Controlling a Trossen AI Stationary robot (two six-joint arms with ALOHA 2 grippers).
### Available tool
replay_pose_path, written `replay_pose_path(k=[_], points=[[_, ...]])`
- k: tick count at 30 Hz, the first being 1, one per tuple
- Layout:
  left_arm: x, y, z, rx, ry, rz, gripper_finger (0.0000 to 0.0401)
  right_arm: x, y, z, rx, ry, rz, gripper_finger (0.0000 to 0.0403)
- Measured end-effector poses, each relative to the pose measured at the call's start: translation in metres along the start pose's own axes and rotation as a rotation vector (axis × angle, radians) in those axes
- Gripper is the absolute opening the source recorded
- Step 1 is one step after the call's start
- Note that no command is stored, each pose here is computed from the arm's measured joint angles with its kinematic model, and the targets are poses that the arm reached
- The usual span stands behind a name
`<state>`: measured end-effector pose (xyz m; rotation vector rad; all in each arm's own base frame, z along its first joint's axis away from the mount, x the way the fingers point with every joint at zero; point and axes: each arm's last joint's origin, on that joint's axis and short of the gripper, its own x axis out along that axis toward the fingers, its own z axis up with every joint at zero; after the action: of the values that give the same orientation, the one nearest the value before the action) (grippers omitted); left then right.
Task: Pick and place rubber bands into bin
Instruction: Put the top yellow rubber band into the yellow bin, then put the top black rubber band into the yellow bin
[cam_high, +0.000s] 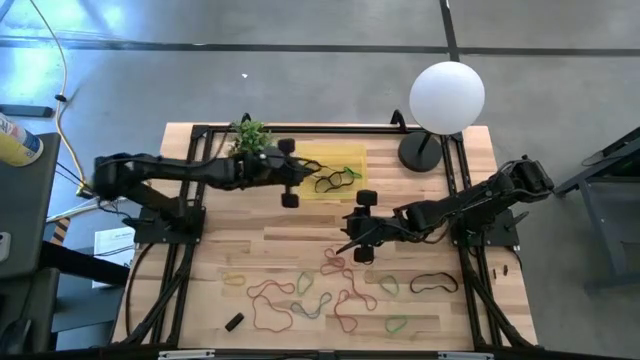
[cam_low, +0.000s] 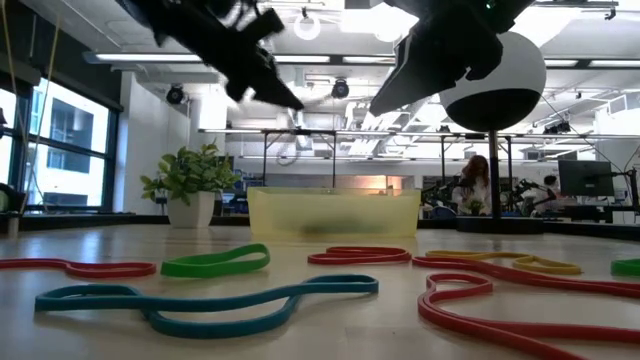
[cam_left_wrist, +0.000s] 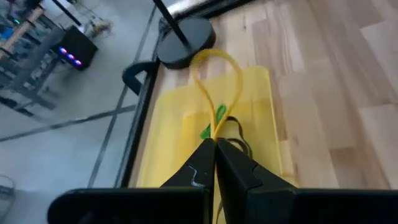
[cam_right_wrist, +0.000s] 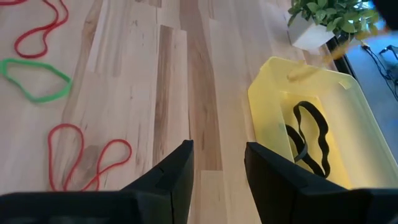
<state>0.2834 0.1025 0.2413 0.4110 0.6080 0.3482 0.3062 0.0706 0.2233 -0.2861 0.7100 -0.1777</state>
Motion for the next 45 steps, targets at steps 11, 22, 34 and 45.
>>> replay_pose_path(k=[11,22,34,45], points=[[0.063,0.011,-0.043,-0.089,0.077,-0.027,0.0,0.0,0.0,-0.002,0.022,0.017,0.005,0.0134],[0.071,0.014,-0.037,-0.12,0.044,-0.059,0.0033,0.0,0.001,-0.004,0.047,0.037,0.029,0.0134],[0.07,0.011,-0.032,-0.09,-0.034,-0.19,0.0137,-0.003,0.007,-0.015,0.08,0.146,0.114,0.0134],[0.047,-0.023,-0.008,0.036,-0.078,-0.369,0.0116,-0.013,0.055,-0.081,0.157,0.267,0.196,0.0134]])
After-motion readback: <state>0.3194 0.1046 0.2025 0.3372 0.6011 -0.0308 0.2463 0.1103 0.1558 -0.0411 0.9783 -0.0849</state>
